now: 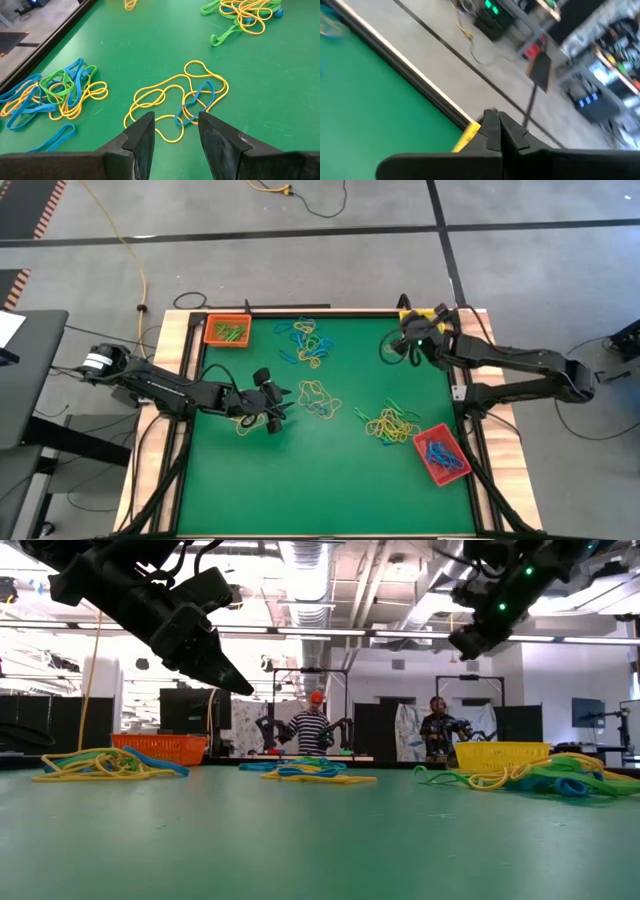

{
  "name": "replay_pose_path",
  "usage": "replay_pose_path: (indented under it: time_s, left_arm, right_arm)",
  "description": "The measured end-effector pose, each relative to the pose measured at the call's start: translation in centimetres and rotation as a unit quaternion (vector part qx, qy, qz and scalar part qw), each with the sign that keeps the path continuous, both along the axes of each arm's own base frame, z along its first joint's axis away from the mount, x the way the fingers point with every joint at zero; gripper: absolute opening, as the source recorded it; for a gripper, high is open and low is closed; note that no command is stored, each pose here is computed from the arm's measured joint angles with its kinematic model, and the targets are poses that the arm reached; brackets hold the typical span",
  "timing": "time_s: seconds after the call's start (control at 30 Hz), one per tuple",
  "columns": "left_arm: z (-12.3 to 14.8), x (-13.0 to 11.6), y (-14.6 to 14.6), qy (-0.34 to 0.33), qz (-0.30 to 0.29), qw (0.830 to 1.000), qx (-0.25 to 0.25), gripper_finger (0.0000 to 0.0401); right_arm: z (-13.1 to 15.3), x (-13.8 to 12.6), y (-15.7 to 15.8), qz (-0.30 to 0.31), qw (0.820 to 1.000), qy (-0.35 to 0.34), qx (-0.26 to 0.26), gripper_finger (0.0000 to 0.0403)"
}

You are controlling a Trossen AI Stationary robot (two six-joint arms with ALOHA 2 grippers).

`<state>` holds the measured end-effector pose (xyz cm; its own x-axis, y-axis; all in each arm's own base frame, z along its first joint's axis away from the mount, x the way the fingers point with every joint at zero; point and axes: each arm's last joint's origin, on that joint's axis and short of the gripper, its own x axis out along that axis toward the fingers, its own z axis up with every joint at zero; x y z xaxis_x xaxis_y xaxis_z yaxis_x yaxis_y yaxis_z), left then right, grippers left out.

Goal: Sort rubber bands into baskets
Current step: Put the yellow rubber band into the yellow bin

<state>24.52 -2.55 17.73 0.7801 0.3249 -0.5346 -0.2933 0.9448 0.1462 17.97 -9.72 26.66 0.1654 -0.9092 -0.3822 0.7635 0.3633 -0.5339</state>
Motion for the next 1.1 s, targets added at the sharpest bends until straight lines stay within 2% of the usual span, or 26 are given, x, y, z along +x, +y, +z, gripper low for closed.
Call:
replay_pose_path:
  time_s: [0.13, 0.2, 0.3, 0.4, 0.47, 0.67, 0.83, 0.97, 1.1]
  left_arm:
    - [0.0, 0.0, 0.0, 0.0, 0.0, 1.0, 0.0, 0.0142]
    - [0.0, 0.0, 0.0, 0.0, 0.0, 1.0, 0.0, 0.0142]
    - [0.0, 0.0, 0.0, 0.0, 0.0, 1.0, 0.0, 0.0141]
    - [0.0, 0.0, 0.0, 0.0, 0.0, 1.0, 0.0, 0.0142]
    - [0.0, 0.0, 0.0, 0.0, 0.0, 1.0, 0.0, 0.0142]
    - [0.0, 0.0, 0.0, 0.0, 0.0, 1.0, 0.0, 0.0142]
    - [0.0, 0.0, 0.0, -0.001, 0.0, 1.0, -0.001, 0.0142]
    - [0.0, 0.0, 0.0, -0.002, 0.0, 1.0, -0.002, 0.0142]
    - [0.0, 0.0, 0.0, -0.002, 0.0, 1.0, -0.005, 0.0142]
  right_arm:
    - [-0.3, -1.1, -1.3, -0.044, 0.999, 0.011, 0.012, 0.001]
    - [-0.5, -1.3, -1.9, -0.043, 0.999, 0.009, 0.028, 0.001]
    - [-1.0, -1.2, -2.3, 0.024, 0.994, -0.029, 0.102, 0.0014]
    - [-1.3, -0.7, -2.2, 0.109, 0.976, -0.065, 0.176, 0.003]
    - [-1.9, -0.4, -2.1, 0.137, 0.964, -0.069, 0.217, 0.0044]
    - [-4.2, 0.0, -2.5, 0.113, 0.951, -0.025, 0.288, 0.0089]
    - [-6.5, 1.6, -3.0, 0.131, 0.931, -0.006, 0.341, 0.0152]
    - [-8.3, 2.8, -3.5, 0.129, 0.927, 0.008, 0.351, 0.0195]
    - [-10.1, 3.3, -4.5, 0.104, 0.927, 0.022, 0.359, 0.021]
